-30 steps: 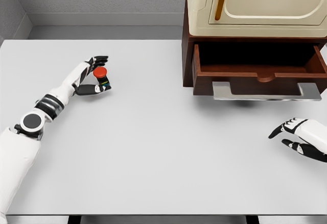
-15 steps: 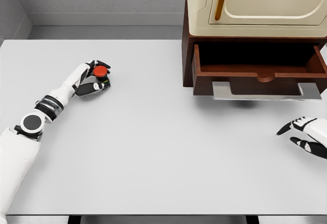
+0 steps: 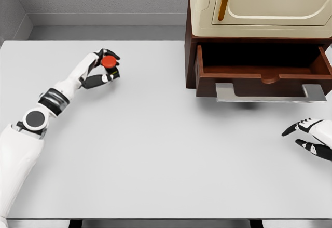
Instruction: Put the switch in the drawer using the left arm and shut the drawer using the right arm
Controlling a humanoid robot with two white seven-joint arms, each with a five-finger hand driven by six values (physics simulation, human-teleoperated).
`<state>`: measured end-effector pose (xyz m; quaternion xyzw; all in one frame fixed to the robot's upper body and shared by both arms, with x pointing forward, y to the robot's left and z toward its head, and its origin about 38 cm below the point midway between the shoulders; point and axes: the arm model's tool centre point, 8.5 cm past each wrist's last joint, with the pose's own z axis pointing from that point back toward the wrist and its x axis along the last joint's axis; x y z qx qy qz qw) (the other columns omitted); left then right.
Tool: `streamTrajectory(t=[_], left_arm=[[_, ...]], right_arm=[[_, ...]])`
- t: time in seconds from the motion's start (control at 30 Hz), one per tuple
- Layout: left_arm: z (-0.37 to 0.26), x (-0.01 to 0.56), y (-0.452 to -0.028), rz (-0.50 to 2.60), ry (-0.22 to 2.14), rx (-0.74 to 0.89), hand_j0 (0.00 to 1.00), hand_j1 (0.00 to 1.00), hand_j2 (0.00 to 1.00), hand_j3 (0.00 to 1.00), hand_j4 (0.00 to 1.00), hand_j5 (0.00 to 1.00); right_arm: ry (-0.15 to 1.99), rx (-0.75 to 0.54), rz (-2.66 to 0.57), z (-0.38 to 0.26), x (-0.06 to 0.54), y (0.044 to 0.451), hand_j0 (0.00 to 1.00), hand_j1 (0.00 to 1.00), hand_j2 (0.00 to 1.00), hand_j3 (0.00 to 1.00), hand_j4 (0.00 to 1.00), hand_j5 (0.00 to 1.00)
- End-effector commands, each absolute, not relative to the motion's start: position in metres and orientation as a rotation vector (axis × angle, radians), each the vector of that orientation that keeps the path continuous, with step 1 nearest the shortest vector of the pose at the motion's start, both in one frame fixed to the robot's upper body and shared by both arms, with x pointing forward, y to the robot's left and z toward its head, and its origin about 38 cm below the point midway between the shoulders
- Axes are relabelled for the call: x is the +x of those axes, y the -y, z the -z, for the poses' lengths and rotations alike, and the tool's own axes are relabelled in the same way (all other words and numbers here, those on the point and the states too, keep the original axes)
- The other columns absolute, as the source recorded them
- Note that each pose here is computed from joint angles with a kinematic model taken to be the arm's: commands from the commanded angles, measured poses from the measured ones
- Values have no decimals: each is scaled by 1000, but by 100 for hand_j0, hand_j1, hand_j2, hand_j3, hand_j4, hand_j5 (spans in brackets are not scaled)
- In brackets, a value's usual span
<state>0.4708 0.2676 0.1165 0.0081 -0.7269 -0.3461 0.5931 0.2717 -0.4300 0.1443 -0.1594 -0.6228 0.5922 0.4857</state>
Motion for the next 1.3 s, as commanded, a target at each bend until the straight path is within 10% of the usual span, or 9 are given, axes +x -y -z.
streamTrajectory(t=[0.0,1.27], left_arm=[[-134,469,-255,851,1742,24,33,33,33,33,33,33],[-253,421,-75,1307,2170,391,33,33,33,33,33,33]], right_arm=[[1524,-386,-1440,-147,272,429,58,58,58,58,58,58],[1558,-365,-1461,-153,271,416,56,56,56,56,56,56]])
